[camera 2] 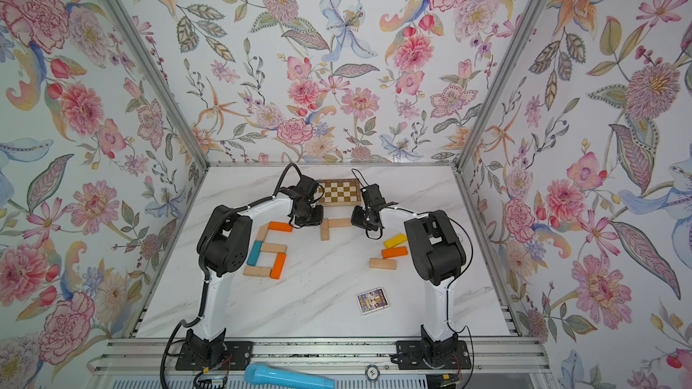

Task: Assemble the number 6 with building blocks
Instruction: Adjust the building block at the center of the board.

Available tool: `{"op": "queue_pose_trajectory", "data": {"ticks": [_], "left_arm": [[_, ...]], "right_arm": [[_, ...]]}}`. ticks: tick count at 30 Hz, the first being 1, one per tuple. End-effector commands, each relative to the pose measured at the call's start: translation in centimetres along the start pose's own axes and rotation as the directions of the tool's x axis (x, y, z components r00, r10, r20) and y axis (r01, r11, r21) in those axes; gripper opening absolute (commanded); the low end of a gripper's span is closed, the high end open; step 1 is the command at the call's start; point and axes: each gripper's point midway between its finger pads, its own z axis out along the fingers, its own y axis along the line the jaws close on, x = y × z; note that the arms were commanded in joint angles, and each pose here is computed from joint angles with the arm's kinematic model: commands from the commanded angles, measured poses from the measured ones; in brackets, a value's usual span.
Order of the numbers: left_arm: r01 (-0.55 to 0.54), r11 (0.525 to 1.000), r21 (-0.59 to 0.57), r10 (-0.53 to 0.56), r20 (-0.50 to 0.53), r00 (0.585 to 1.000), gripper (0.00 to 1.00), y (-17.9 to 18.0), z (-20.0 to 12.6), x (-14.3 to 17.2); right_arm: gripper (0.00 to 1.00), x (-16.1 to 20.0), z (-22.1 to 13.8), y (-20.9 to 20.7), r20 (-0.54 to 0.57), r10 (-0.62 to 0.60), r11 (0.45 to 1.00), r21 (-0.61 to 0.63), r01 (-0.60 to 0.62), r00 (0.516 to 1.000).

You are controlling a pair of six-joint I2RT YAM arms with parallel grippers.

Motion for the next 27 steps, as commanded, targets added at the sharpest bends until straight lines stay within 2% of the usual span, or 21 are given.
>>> {"op": "queue_pose_trajectory", "data": {"ticks": [1, 17, 21, 27], "left_arm": [[-0.001, 1.0, -0.001, 0.001, -0.033, 0.999, 0.09, -0.1, -0.3, 1.4], [-0.017, 1.0, 0.025, 0.018, -0.042, 0.999, 0.1, -0.3, -0.4, 2.0], [-0.012, 1.0, 0.017, 0.012, -0.041, 0.999, 0.13, 0.0, -0.5, 2.0], [-0.006, 1.0, 0.004, 0.006, -0.02, 1.0, 0.26, 0.6, -1.4, 0.9]], "right_arm": [[0.31, 2.5, 0.2, -0.5, -0.055, 0.007, 1.0, 0.028, -0.006, 0.998], [0.31, 1.7, -0.8, -0.5, -0.016, 0.006, 0.999, 0.041, -0.005, 1.0], [0.31, 1.4, -1.2, -0.7, -0.005, 0.005, 0.999, 0.047, -0.004, 1.0], [0.33, 0.6, -1.9, -0.5, 0.017, -0.003, 0.999, 0.039, 0.002, 1.0]]}}
